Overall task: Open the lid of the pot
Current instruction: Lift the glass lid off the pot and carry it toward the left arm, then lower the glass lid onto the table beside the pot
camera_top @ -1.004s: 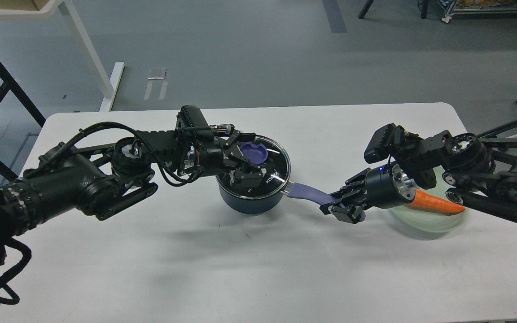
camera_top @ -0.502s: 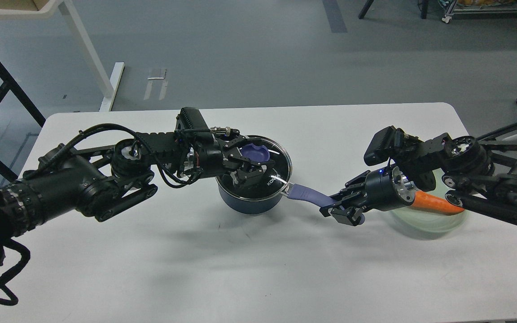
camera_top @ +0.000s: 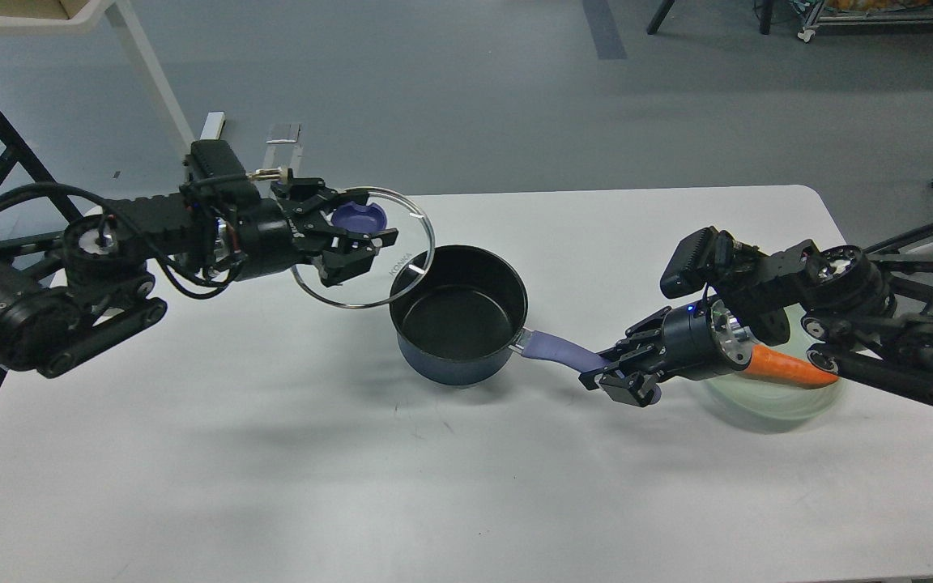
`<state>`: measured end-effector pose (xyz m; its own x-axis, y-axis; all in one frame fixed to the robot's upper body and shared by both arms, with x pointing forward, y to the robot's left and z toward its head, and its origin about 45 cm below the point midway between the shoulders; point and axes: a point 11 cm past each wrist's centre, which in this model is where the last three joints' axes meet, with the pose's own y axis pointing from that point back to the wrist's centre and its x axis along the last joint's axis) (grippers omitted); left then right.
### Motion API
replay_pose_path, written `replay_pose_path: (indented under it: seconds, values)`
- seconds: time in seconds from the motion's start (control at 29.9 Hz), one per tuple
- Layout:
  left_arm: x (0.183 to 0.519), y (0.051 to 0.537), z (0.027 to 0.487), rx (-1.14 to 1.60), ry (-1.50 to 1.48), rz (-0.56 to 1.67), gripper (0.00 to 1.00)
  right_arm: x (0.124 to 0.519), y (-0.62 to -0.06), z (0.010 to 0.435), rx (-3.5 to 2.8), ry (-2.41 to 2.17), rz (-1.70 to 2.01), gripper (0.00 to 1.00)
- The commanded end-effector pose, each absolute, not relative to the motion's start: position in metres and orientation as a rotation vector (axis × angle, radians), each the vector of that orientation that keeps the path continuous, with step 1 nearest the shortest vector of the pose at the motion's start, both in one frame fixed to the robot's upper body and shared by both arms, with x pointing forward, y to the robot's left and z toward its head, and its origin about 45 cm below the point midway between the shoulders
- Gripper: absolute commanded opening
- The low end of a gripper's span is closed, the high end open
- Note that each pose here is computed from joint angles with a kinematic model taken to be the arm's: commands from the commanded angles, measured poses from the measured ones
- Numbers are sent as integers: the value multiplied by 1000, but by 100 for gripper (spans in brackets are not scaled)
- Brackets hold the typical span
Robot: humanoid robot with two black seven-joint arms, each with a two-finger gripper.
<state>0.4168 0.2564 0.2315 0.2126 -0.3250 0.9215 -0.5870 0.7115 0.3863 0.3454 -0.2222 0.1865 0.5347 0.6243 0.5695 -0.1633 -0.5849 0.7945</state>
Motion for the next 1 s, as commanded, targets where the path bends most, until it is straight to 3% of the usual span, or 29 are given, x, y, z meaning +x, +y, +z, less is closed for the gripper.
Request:
replay_pose_path:
  seconds: [0.0, 0.2, 0.44, 0.97]
  values:
    - [401, 313, 217, 916, -1346, 266, 53, 345, -222, 186, 1906, 378, 1144, 31]
    - [355, 376, 179, 1004, -1294, 312, 54, 345, -223, 186, 1903, 377, 1141, 31]
    - [316, 391, 142, 1003, -1236, 347, 54, 343, -222, 182, 1912, 381, 1134, 31]
    - [295, 416, 115, 1077, -1154, 379, 61, 343, -224, 182, 1911, 377, 1131, 31]
